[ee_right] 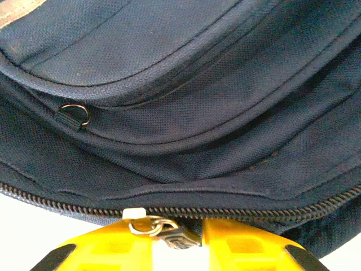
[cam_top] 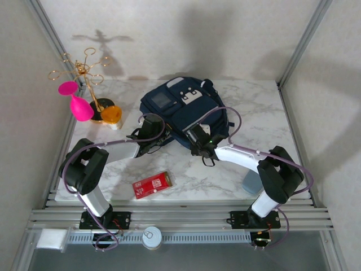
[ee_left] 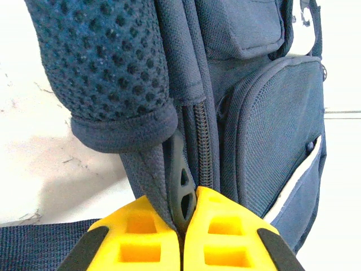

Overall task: Pack the student bag
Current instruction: Zip the student bag at the center of the table.

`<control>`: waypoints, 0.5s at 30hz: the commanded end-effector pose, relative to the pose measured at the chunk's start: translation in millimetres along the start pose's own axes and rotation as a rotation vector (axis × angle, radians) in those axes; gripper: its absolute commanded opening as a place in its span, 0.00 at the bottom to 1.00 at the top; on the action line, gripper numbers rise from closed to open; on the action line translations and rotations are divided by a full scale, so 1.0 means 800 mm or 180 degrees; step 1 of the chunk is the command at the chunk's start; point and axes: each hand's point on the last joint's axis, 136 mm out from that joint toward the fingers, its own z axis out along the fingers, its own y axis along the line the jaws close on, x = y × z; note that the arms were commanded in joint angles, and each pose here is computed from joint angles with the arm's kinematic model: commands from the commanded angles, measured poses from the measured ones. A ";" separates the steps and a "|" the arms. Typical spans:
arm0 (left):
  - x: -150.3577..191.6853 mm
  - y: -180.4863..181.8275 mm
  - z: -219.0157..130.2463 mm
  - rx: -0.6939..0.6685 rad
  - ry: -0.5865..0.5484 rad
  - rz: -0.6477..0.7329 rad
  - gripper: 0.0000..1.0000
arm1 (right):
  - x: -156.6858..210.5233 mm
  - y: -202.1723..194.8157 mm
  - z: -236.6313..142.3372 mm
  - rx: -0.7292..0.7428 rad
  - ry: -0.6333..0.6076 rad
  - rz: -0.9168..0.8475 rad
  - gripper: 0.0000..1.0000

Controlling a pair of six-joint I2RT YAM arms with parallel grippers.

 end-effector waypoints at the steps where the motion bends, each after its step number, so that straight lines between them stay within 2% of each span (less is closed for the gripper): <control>1: -0.022 -0.041 -0.020 0.0292 -0.0242 0.0046 0.00 | -0.009 0.003 0.007 0.0004 -0.0050 -0.0132 0.25; 4: -0.023 -0.043 -0.020 0.0296 -0.0249 0.0049 0.00 | -0.014 0.000 0.003 -0.0017 -0.0113 -0.0175 0.24; 9: -0.025 -0.043 -0.019 0.0262 -0.0258 0.0076 0.00 | -0.021 0.010 -0.016 -0.0286 -0.0195 -0.0344 0.14; 15: -0.037 -0.043 -0.023 0.0252 -0.0345 0.0072 0.00 | -0.016 -0.017 -0.025 -0.0109 -0.0133 -0.0360 0.06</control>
